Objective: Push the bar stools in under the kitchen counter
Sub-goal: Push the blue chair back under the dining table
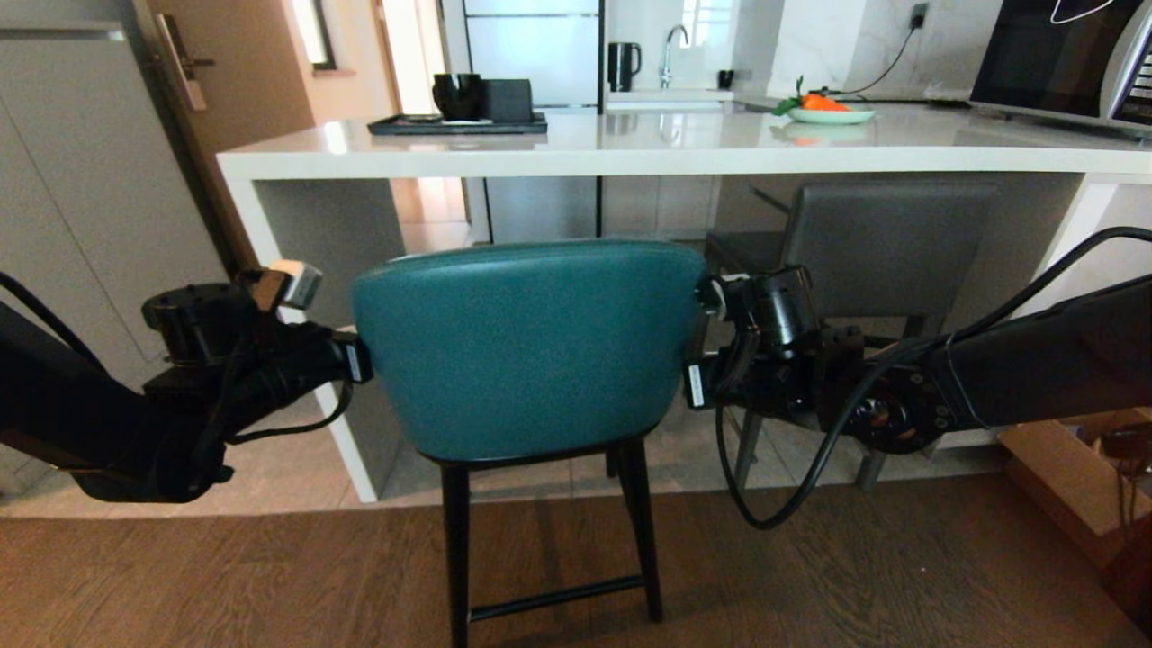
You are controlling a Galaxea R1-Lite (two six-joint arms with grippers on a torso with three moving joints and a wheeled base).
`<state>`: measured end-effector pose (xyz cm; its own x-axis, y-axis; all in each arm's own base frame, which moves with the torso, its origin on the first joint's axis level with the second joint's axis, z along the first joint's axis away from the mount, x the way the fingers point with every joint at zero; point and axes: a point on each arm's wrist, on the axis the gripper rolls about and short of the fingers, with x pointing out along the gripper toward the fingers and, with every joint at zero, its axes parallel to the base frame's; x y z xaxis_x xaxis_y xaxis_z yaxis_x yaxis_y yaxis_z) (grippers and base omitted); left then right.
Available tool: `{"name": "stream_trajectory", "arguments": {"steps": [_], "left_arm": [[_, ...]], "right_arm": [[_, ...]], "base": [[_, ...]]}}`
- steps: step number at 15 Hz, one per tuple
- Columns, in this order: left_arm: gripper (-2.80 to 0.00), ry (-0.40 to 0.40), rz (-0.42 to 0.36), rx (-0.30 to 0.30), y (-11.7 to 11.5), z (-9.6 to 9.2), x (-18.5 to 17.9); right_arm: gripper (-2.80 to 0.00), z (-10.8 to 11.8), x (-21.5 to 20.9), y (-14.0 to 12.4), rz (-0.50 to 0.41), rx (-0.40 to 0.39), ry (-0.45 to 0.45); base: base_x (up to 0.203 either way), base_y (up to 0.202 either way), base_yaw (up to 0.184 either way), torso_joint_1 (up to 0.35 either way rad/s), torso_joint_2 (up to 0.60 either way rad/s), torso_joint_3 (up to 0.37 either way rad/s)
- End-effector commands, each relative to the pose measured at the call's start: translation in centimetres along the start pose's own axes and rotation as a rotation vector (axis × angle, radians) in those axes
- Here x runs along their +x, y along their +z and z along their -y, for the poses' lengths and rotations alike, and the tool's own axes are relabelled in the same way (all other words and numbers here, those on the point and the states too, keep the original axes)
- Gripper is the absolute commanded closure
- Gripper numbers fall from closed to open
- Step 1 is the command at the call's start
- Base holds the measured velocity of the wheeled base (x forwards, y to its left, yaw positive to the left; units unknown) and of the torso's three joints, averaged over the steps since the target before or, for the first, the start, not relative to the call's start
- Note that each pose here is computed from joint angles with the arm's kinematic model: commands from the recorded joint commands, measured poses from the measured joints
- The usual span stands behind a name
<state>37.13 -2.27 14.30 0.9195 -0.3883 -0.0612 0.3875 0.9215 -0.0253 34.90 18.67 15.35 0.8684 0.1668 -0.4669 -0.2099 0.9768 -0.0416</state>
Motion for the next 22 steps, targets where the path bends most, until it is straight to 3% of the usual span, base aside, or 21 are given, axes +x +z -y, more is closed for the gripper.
{"name": "stream_trajectory", "arguments": {"steps": [1, 8, 13, 17, 19, 22], "left_arm": [[0.00, -0.002, 0.017, 0.007, 1.0, 0.2, 0.9], [0.00, 0.038, -0.018, -0.007, -0.1, -1.2, 0.5], [0.00, 0.073, -0.082, -0.051, -1.8, -1.6, -5.8], [0.00, 0.032, -0.116, -0.081, -3.2, 0.8, -11.5], [0.00, -0.037, -0.006, -0.035, -2.6, 2.3, -12.3], [0.00, -0.133, 0.028, -0.042, -1.7, 4.6, -11.1]], "right_arm": [[0.00, 0.1, -0.2, 0.2, 0.012, 0.006, -0.004], [0.00, 0.4, -1.5, 1.2, 0.049, 0.026, -0.001], [0.00, 1.4, -5.4, 0.7, 0.049, 0.045, 0.010], [0.00, 0.5, -9.2, -1.6, 0.011, 0.046, 0.090], [0.00, -0.9, -10.5, -1.7, 0.015, 0.026, 0.189], [0.00, -2.1, -10.2, -1.0, 0.032, 0.018, 0.218]], "base": [[0.000, 0.000, 0.000, 0.000, 0.00, 0.000], [0.000, 0.000, 0.000, 0.000, 0.00, 0.000], [0.000, 0.000, 0.000, 0.000, 0.00, 0.000], [0.000, 0.000, 0.000, 0.000, 0.00, 0.000], [0.000, 0.000, 0.000, 0.000, 0.00, 0.000], [0.000, 0.000, 0.000, 0.000, 0.00, 0.000]]}}
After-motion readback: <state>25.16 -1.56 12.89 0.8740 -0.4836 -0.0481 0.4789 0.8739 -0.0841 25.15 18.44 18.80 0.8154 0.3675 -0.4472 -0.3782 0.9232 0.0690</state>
